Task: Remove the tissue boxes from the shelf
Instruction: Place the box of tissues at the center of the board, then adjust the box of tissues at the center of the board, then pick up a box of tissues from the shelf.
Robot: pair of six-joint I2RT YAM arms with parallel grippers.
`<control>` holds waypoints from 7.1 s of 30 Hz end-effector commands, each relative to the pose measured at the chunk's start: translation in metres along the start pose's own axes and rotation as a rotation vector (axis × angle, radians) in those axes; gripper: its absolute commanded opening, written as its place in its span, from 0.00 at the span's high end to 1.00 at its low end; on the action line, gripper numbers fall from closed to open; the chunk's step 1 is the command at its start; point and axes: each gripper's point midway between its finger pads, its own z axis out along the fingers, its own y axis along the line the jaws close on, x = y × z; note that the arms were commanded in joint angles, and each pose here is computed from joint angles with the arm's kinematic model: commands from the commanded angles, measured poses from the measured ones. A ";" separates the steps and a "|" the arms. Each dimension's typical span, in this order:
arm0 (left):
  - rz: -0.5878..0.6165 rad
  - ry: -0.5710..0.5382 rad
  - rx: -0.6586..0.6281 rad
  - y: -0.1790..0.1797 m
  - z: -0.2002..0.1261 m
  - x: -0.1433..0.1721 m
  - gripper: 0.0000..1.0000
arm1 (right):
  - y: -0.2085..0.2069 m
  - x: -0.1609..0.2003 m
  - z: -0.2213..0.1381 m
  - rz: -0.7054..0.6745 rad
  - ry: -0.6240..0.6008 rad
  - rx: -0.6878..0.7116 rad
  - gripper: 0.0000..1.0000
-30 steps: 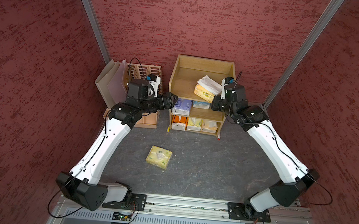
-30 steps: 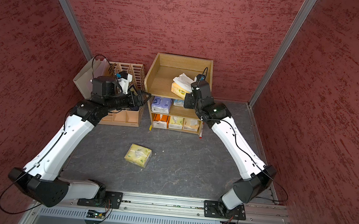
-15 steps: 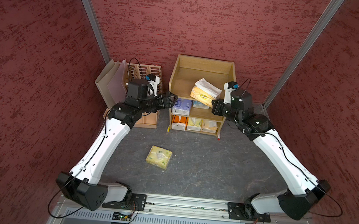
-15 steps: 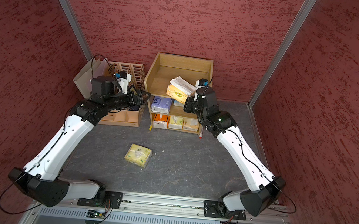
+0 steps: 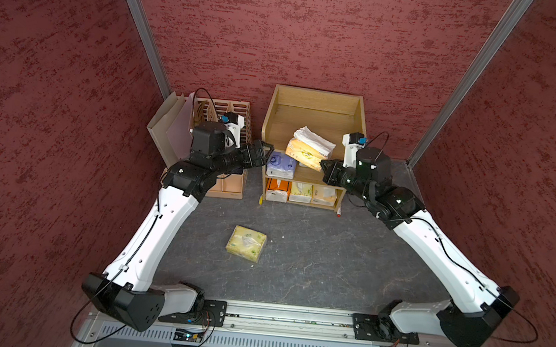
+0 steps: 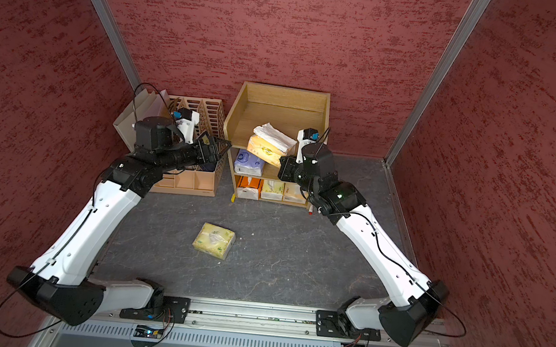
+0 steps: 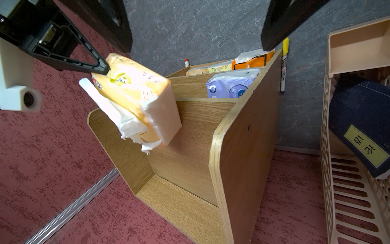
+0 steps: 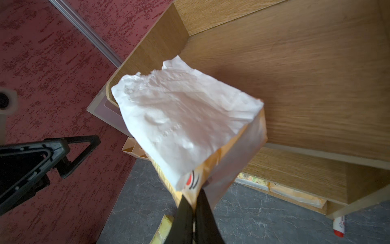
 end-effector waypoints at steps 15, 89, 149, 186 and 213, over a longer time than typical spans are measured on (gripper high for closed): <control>-0.007 -0.116 -0.045 0.005 -0.024 -0.018 0.00 | 0.024 0.090 -0.029 -0.123 0.178 -0.006 1.00; -0.118 -0.026 -0.001 0.017 0.005 -0.001 0.00 | -0.078 0.272 0.064 0.417 0.588 0.143 0.41; 0.110 -0.011 0.001 -0.018 0.022 -0.018 0.00 | -0.062 0.066 0.128 0.433 -0.203 0.050 0.22; 0.031 -0.010 0.209 -0.040 0.067 -0.041 0.00 | -0.058 0.066 0.144 0.437 -0.171 0.063 0.16; 0.030 0.012 0.215 -0.056 0.063 -0.023 0.00 | -0.046 0.067 0.164 0.417 -0.148 0.003 0.11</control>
